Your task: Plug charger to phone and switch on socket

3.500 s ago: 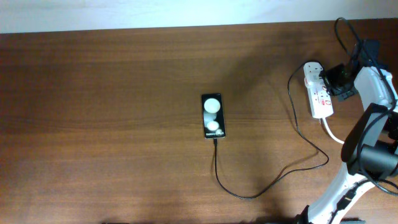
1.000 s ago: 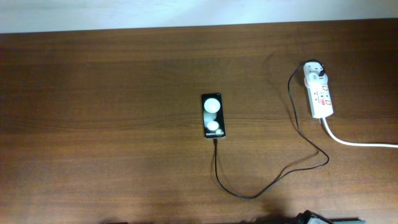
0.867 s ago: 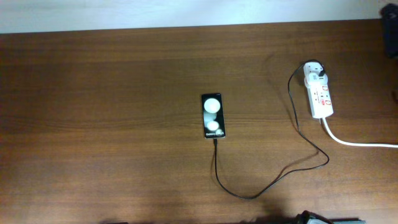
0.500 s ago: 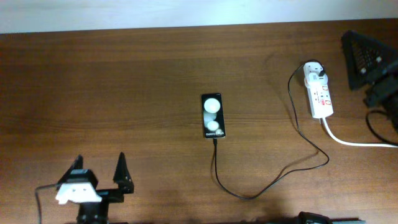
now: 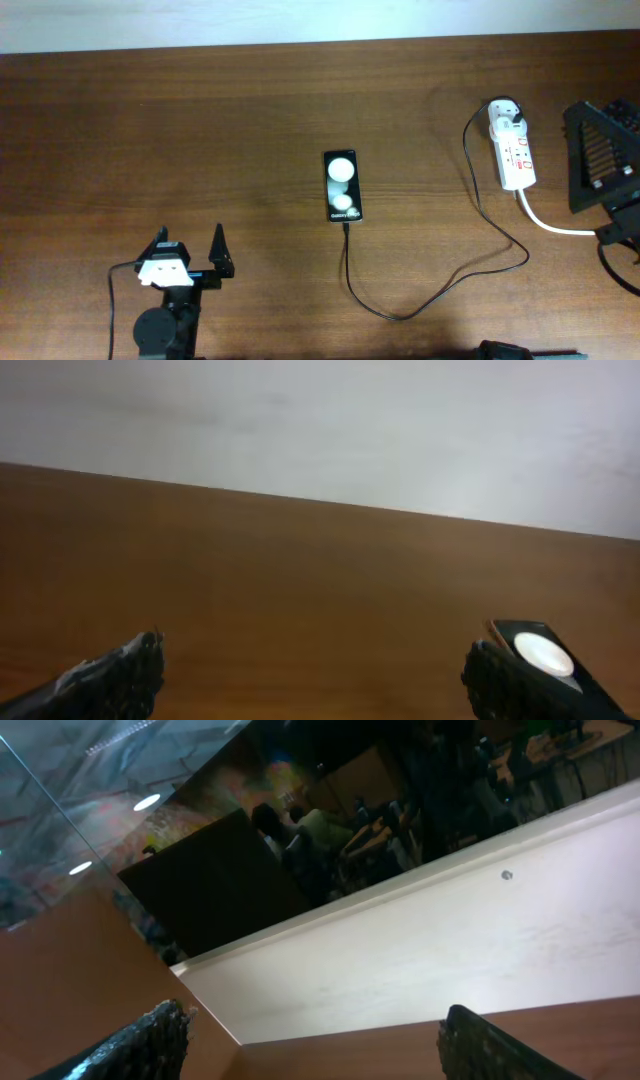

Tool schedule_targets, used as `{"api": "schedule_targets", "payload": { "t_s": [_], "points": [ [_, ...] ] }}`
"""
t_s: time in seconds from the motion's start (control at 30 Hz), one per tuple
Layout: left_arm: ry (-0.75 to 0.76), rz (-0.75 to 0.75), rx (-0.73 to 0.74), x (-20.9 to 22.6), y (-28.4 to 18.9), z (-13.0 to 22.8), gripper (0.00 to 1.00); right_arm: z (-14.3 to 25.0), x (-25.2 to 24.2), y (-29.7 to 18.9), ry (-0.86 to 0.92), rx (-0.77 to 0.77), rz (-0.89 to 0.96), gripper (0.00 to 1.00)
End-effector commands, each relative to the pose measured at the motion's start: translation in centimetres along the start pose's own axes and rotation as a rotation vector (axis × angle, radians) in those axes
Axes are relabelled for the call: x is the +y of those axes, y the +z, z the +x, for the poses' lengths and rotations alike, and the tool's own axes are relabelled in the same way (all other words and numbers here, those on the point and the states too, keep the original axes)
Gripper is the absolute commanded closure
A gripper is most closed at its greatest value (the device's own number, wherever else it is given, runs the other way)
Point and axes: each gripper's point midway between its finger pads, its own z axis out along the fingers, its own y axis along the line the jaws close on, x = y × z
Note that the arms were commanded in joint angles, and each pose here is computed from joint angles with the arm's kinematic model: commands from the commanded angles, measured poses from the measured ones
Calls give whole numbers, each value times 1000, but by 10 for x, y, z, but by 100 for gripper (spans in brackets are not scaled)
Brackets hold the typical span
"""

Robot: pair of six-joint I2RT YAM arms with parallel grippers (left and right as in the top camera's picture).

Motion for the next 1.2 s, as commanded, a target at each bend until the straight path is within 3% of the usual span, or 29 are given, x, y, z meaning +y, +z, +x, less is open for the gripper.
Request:
{"api": "schedule_targets", "payload": {
  "t_s": [0.0,0.07,0.2,0.37,0.53,0.7,0.9,1.17],
  "points": [
    [8,6,11,-1,0,3,1,0,1,-2,-13,-8,0,16],
    [9,6,11,-1,0,3,1,0,1,-2,-13,-8,0,15],
    [8,6,11,-1,0,3,1,-4,4,-2,-25,-22,-10,2],
    [8,6,11,-1,0,3,1,-1,2,-1,-16,-11,-3,1],
    [8,6,11,-1,0,3,1,50,-32,-8,141,178,143,1],
    [8,6,11,-1,0,3,1,93,-115,-34,225,273,582,1],
    [8,6,11,-1,0,3,1,149,-169,-22,199,376,650,1],
    [9,6,11,-1,0,3,1,223,-213,-20,45,204,571,1]
  ]
}}
